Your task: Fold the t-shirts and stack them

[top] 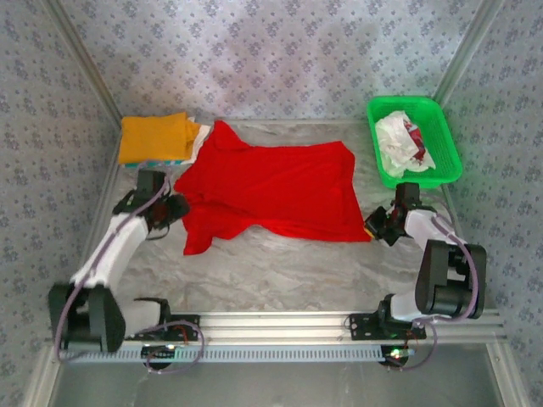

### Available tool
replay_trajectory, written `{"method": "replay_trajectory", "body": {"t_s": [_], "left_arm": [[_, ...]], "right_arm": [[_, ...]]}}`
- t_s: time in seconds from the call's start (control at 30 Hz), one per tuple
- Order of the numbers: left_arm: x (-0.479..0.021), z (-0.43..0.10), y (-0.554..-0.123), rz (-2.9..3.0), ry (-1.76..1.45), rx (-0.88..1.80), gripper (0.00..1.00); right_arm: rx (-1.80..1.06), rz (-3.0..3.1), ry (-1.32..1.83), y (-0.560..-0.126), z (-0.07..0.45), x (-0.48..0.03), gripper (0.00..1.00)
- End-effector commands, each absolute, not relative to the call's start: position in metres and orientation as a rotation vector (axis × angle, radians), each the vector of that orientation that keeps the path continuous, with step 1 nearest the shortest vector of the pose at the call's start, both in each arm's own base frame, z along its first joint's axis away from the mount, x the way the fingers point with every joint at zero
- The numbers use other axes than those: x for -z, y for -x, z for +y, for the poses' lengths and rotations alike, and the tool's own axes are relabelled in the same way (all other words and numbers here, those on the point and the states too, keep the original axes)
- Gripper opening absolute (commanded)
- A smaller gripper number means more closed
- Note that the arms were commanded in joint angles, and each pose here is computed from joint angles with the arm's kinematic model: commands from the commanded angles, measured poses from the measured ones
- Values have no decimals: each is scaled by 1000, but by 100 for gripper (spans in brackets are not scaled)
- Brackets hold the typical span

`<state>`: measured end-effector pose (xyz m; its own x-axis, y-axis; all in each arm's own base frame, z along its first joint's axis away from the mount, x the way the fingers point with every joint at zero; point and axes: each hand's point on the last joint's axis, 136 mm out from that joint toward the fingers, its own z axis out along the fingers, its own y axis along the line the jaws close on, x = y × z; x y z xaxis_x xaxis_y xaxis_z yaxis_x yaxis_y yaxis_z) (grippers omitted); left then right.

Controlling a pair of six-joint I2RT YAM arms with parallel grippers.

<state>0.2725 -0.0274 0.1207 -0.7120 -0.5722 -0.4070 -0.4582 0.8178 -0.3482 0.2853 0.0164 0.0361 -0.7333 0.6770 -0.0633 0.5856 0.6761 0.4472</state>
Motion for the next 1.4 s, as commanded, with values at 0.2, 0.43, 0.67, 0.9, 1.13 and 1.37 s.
{"method": "replay_trajectory", "body": {"t_s": [0.2,0.43,0.67,0.9,1.13,1.37], "left_arm": [[-40,-50,-191,2717,1076,432,56],[-44,-49,-220,2725,971,392,55],[-36,-49,-230,2751,933,359,52],[-28,-50,-227,2775,928,347,52],[-18,-48,-232,2795,898,309,37],[-19,-45,-234,2797,877,283,8]], "right_arm": [[-613,2676,-998,-287,21,-32,0],[-612,2683,-988,-284,24,-30,0],[-599,2679,-984,-280,23,-31,0],[-591,2677,-983,-280,23,-31,0],[-607,2675,-973,-280,25,-31,0],[-605,2665,-973,-279,25,-34,0]]}}
